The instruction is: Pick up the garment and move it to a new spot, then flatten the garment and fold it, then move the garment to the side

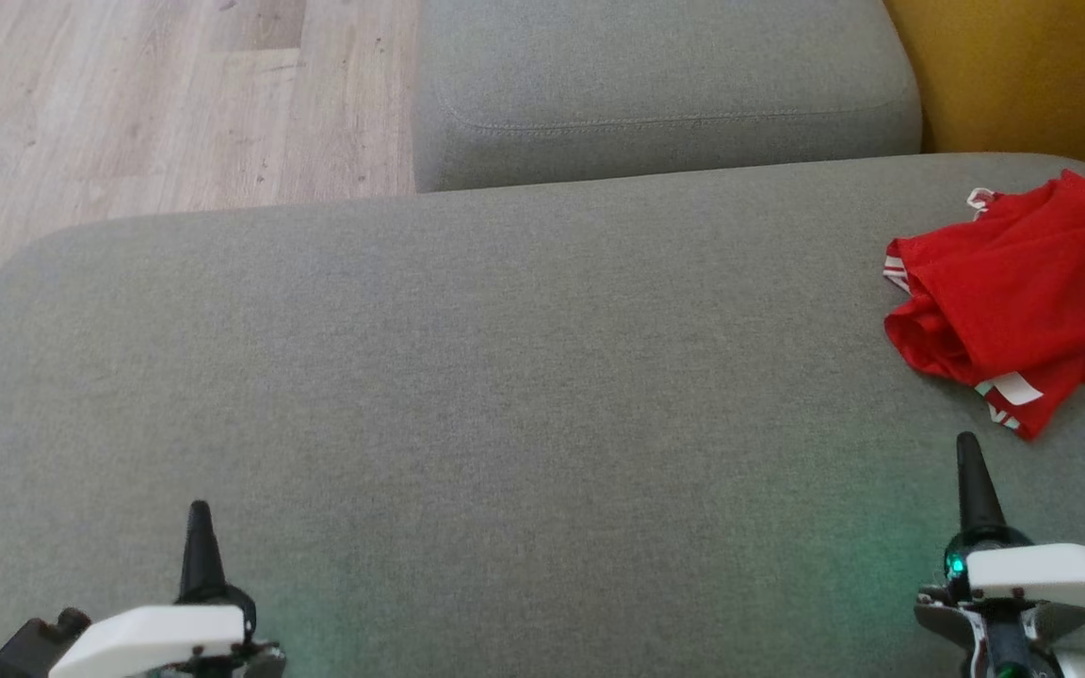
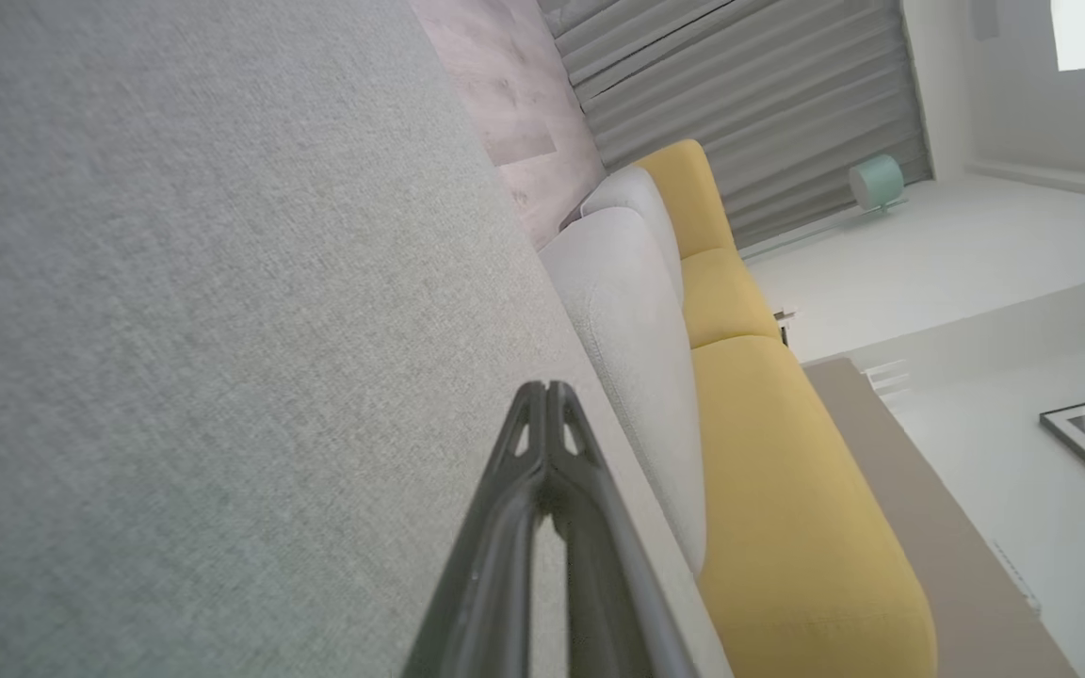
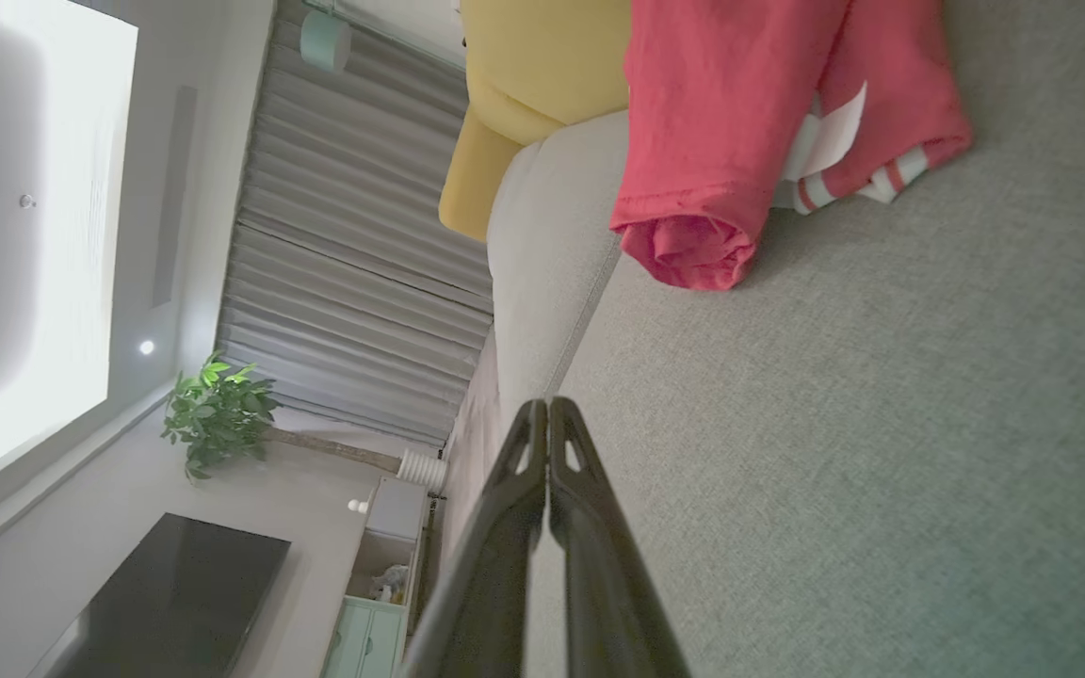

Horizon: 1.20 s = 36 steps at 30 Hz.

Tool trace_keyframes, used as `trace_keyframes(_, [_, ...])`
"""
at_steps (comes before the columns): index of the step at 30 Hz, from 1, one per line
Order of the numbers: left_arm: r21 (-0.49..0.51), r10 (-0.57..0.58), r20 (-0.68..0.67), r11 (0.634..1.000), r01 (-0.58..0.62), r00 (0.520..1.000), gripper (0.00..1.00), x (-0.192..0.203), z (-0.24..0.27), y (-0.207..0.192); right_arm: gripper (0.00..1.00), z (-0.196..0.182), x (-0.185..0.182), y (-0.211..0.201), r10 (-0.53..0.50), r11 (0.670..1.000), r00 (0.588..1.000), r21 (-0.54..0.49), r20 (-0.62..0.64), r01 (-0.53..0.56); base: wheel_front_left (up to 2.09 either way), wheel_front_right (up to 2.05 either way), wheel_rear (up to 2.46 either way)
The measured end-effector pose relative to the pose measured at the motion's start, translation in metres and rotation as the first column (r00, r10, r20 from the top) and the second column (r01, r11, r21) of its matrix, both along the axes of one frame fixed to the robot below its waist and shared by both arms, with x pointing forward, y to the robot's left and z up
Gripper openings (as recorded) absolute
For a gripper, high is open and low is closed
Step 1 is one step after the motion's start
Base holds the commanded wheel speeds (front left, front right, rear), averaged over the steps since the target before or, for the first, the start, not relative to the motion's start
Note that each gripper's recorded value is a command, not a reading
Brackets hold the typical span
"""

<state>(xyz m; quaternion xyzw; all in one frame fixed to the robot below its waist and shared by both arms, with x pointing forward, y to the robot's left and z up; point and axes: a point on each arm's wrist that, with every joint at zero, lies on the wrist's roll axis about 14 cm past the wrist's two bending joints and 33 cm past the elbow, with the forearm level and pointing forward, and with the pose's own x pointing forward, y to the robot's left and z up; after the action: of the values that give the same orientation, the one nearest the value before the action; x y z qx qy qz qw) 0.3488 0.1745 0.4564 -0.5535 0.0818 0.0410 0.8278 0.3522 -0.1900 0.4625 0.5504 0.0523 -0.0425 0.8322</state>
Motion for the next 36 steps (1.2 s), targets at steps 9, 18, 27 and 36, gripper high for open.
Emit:
trace_keyframes(9, [-0.092, 0.009, 0.006, 0.996, -0.009, 1.0, 0.0, 0.005, 0.002, 0.001, 0.0, 0.003, 0.005, -0.003, -0.017, 0.996, 1.0, 0.093, 0.005, 0.017, 0.0, 0.0, 0.0])
trace_keyframes(18, [-0.191, 0.027, 0.02, 0.981, -0.023, 0.999, 0.0, 0.012, 0.007, 0.006, 0.0, 0.006, 0.01, -0.007, -0.033, 0.98, 0.999, 0.198, 0.013, 0.03, 0.0, 0.0, 0.0])
trace_keyframes(27, [-0.291, 0.044, 0.034, 0.956, -0.032, 0.998, 0.0, 0.017, 0.012, 0.008, 0.0, 0.009, 0.015, -0.01, -0.051, 0.953, 0.998, 0.302, 0.021, 0.042, 0.0, 0.0, 0.0])
trace_keyframes(36, [-0.386, 0.061, 0.062, 0.922, -0.032, 0.996, 0.0, 0.025, 0.02, 0.012, 0.0, 0.015, 0.021, -0.014, -0.067, 0.916, 0.997, 0.398, 0.038, 0.047, 0.0, 0.0, 0.0])
